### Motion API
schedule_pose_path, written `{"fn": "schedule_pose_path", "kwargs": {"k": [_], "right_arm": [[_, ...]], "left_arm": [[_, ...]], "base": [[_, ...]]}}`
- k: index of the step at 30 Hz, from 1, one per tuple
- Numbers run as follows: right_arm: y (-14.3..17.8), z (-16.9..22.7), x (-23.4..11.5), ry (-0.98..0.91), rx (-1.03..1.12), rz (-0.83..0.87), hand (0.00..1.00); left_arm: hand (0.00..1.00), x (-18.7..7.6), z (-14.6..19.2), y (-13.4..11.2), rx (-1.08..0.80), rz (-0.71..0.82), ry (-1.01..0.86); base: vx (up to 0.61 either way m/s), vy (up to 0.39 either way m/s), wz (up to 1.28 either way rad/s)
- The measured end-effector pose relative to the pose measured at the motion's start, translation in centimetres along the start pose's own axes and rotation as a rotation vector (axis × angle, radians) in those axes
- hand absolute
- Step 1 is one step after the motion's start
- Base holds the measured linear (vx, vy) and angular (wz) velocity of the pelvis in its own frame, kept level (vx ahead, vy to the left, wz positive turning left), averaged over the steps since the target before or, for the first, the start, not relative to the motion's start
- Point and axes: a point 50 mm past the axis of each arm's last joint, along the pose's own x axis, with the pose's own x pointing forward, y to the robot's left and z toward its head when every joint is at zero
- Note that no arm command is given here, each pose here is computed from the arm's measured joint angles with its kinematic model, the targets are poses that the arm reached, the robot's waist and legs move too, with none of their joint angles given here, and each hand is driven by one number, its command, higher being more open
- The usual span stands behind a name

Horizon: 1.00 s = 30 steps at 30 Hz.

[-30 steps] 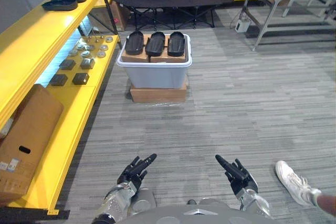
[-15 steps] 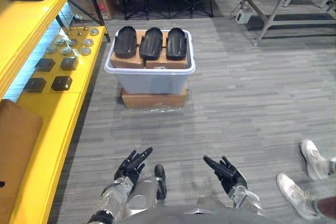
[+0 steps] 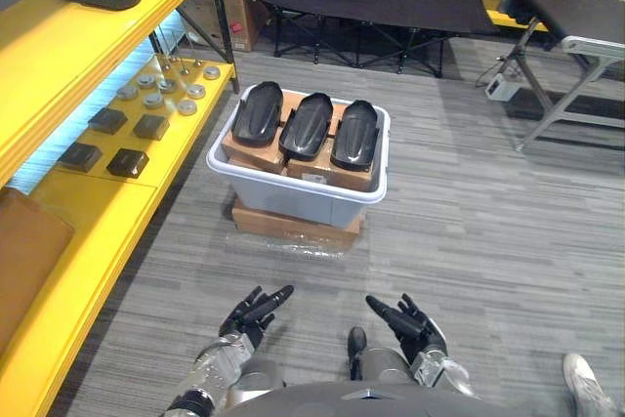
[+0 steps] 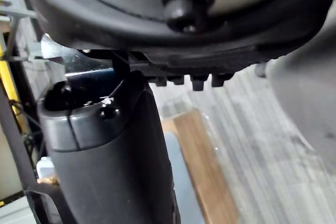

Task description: Walk over and take three plastic housings, then place them on the shelf

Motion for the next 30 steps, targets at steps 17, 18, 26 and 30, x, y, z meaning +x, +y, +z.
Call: {"fn": "schedule_pose_path", "kwargs": {"k": [17, 18, 26, 30], "right_arm": [[0.8, 2.3, -0.4, -0.163, 0.070, -0.085, 1.00], [0.9, 2.6, -0.5, -0.178, 0.054, -0.086, 1.00], [1.3, 11.5, -1.7, -0.519, -0.016, -0.098, 1.00], [1.2, 19.7, -1.7, -0.699, -0.025, -0.111, 1.00]], "left_arm": [[1.00, 0.6, 2.8, -2.2, 0.330, -0.064, -0.023], [1.00, 0.5, 2.7, -2.0, 0.332, -0.053, -0.015], [1.00, -0.2, 1.9, -0.6, 0.346, -0.008, 0.026], [1.00, 0.0, 3.3, -1.7, 0.360, -0.047, -0.030]], "base": [[0.20, 0.095, 0.02], [0.10, 0.099, -0.07], [0.08, 0.019, -0.01], [-0.04, 0.066, -0.04]]}}
